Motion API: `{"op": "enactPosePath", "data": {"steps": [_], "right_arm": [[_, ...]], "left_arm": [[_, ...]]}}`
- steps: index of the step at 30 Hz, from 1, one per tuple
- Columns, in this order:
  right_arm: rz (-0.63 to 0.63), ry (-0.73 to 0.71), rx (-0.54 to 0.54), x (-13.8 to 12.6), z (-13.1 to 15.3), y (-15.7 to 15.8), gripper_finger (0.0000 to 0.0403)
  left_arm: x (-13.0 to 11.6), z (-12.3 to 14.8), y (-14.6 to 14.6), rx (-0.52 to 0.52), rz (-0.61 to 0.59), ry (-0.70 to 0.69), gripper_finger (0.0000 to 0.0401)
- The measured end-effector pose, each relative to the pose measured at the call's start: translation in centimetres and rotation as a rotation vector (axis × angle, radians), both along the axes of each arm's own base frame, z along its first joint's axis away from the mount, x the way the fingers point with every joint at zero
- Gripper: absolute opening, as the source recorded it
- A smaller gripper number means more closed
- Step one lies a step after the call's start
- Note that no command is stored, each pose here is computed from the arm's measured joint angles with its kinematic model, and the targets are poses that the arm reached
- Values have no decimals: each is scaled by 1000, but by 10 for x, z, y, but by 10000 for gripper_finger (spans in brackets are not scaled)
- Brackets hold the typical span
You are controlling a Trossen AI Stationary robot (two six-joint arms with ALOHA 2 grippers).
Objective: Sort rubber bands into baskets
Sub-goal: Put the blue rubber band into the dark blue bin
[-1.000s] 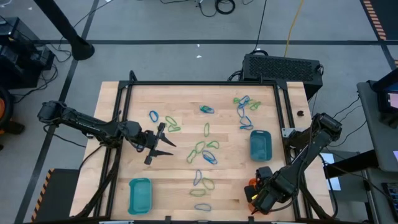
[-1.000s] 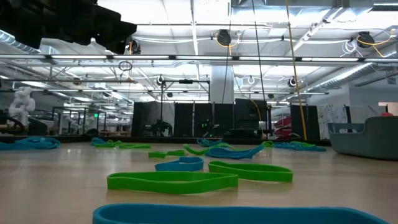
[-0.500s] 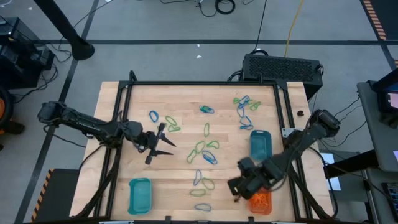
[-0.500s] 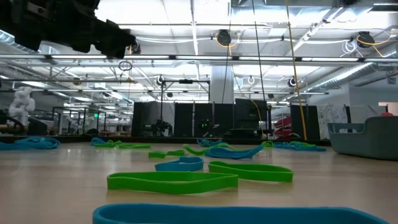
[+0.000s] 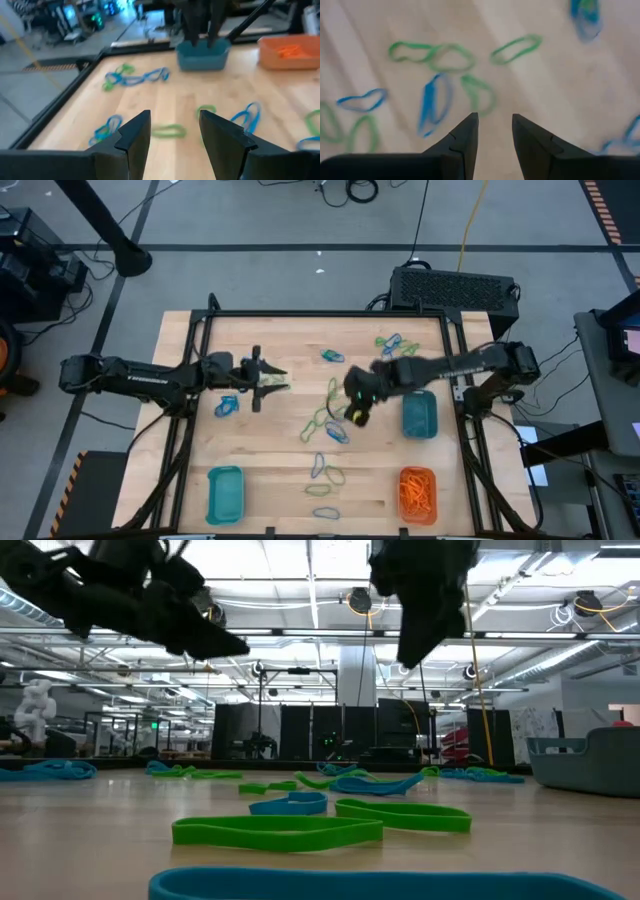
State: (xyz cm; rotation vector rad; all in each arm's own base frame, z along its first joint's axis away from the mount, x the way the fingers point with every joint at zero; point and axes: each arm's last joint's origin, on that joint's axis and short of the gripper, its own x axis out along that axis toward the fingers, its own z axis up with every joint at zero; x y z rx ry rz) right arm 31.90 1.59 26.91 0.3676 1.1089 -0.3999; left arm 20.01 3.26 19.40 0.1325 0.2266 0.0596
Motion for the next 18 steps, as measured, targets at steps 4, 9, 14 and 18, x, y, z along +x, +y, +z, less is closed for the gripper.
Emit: {"op": "enactPosePath", "data": {"steps": [4,9,14,18], "right_arm": [[16,56,8,-4,-1,-43,112],[-142,194,72,-25,-12,-86,112],[-346,248,135,-44,-44,-111,112],[-404,274,167,-62,-80,-120,112]], "left_arm": [[5,-13,14,-14,64,61,178],[14,-23,29,-65,43,55,178],[25,-15,37,-89,-28,27,178],[28,-10,36,-131,-80,8,178]]}}
